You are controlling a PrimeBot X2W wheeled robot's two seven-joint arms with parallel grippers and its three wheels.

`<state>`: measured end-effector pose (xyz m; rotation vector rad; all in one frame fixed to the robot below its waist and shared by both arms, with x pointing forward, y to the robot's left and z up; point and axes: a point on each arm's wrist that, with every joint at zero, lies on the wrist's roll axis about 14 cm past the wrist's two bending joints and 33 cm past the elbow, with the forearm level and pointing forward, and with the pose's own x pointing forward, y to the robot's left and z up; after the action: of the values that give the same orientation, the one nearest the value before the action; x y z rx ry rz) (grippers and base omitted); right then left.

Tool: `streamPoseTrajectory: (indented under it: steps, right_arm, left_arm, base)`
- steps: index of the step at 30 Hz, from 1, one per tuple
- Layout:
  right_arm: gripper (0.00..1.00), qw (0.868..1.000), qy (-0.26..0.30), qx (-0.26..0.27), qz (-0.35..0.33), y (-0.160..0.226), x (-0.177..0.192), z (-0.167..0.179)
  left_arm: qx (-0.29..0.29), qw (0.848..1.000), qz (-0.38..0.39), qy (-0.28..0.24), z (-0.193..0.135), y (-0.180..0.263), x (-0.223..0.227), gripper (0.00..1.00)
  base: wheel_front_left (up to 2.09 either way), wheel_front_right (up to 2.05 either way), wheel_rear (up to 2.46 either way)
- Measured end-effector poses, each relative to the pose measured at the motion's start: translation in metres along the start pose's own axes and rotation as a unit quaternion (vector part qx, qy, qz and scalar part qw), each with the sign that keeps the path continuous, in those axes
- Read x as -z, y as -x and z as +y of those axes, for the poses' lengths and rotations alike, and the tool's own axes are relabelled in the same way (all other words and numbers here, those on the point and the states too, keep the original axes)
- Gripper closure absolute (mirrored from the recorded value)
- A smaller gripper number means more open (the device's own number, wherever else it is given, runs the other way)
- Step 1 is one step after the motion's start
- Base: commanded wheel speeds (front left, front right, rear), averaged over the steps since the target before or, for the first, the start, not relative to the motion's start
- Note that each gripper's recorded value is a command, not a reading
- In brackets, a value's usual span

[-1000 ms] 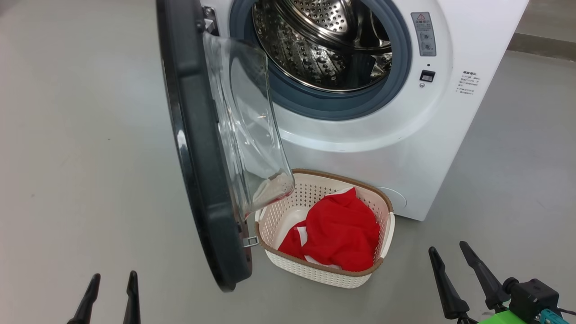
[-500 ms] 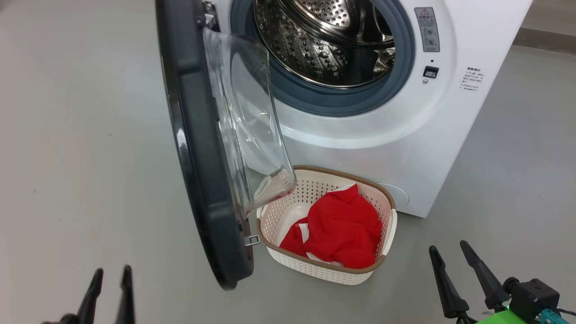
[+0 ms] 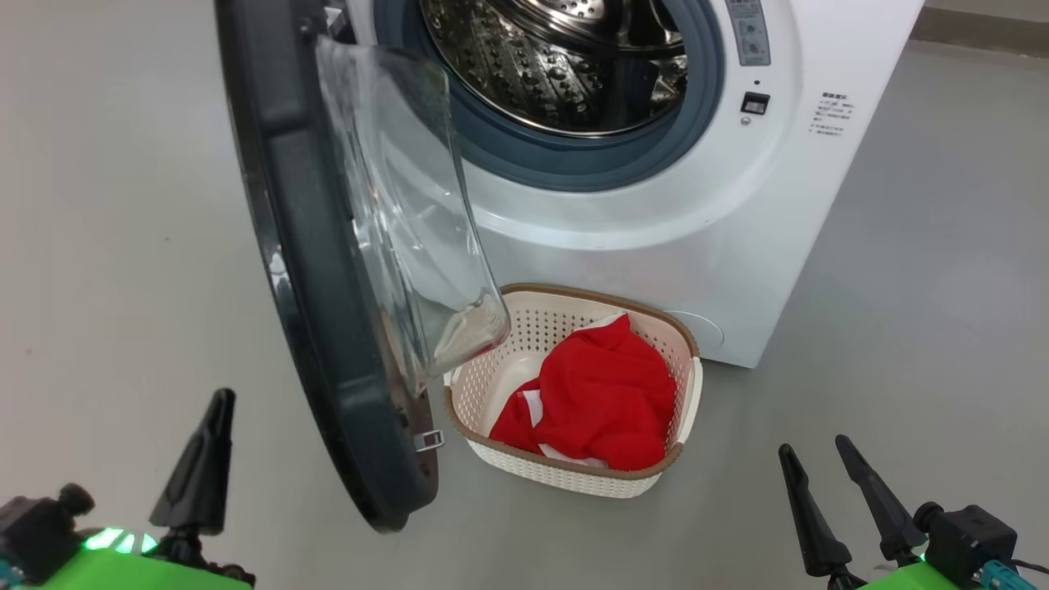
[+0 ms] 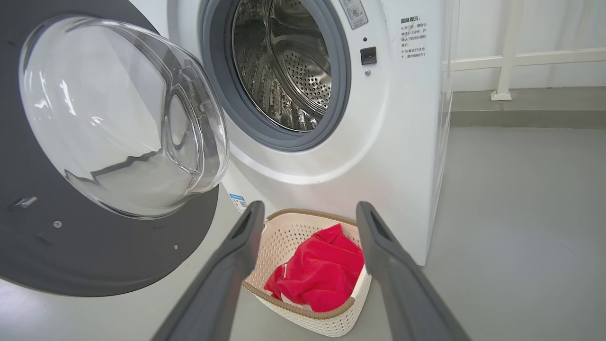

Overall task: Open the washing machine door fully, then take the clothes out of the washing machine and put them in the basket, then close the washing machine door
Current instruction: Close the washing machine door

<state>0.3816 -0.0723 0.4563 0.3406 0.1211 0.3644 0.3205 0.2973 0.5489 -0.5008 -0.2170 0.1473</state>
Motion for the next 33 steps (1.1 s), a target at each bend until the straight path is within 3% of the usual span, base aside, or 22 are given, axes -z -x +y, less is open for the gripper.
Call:
streamPoseTrajectory:
  steps: [21, 33]
  right_arm:
    - [0.00, 1.000, -0.003, 0.021, 0.000, 0.008, 0.001, -0.012]
    - [0.00, 0.998, -0.010, 0.053, -0.015, 0.008, -0.006, -0.031]
  left_arm:
    - [0.120, 0.991, 0.063, 0.018, -0.070, -0.020, 0.035, 1.00]
    - [0.178, 0.981, 0.071, 0.017, -0.116, -0.055, 0.056, 1.00]
  base:
    - [0.00, 0.00, 0.00]
    - [0.00, 0.00, 0.00]
